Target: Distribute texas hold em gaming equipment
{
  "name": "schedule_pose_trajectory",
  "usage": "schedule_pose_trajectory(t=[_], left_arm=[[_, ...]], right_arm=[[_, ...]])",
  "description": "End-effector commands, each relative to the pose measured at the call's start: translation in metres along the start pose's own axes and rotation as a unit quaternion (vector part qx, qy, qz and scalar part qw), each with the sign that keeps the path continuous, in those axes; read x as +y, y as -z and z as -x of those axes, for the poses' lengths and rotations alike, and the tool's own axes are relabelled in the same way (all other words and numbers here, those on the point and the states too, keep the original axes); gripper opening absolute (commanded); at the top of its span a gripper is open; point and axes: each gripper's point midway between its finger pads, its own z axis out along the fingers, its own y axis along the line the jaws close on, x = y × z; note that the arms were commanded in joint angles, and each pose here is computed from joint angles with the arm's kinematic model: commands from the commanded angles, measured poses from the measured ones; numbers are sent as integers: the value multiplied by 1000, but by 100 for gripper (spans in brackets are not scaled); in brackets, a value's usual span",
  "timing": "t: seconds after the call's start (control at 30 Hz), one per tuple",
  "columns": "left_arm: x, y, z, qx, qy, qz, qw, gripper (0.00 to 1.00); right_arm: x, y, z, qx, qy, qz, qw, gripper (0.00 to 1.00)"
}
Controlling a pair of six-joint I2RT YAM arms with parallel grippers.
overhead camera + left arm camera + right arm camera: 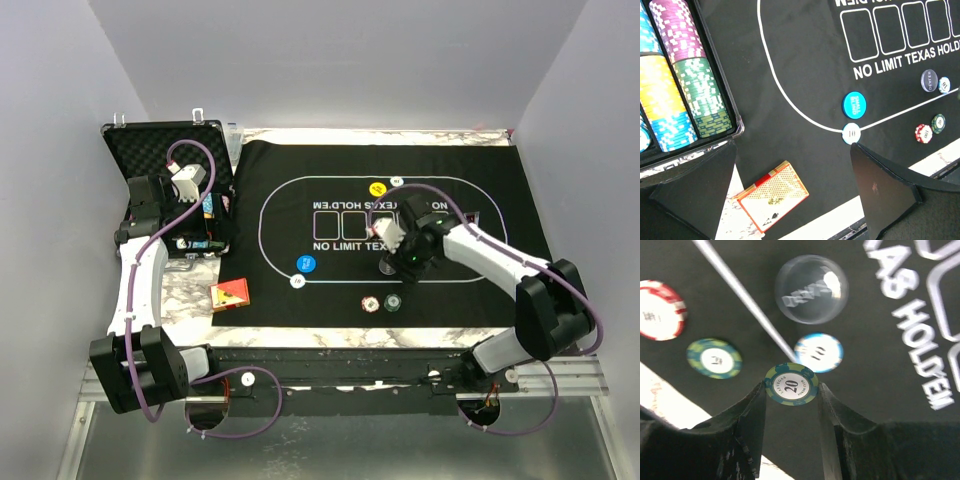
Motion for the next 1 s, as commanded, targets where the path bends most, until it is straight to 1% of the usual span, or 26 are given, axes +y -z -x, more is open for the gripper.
schedule_pose_trajectory(t=[0.0, 0.27, 0.87, 0.93, 0.97], left_arm=[[-5, 1, -1, 3, -1, -13, 1000, 99], [-5, 0, 0, 3, 0, -12, 1000, 99], [-2, -1, 0, 6, 0, -9, 1000, 99], [-2, -1, 0, 6, 0, -9, 1000, 99], [-2, -2, 0, 6, 1, -10, 1000, 99]], right_arm=[[-38, 11, -2, -6, -20, -36, 999, 38], [-61, 0, -30, 19, -36, -40, 998, 38], [-64, -22, -48, 47, -29, -39, 998, 40], [-64, -22, -49, 49, -28, -38, 998, 42], [-64, -22, -49, 49, -26, -38, 998, 45]])
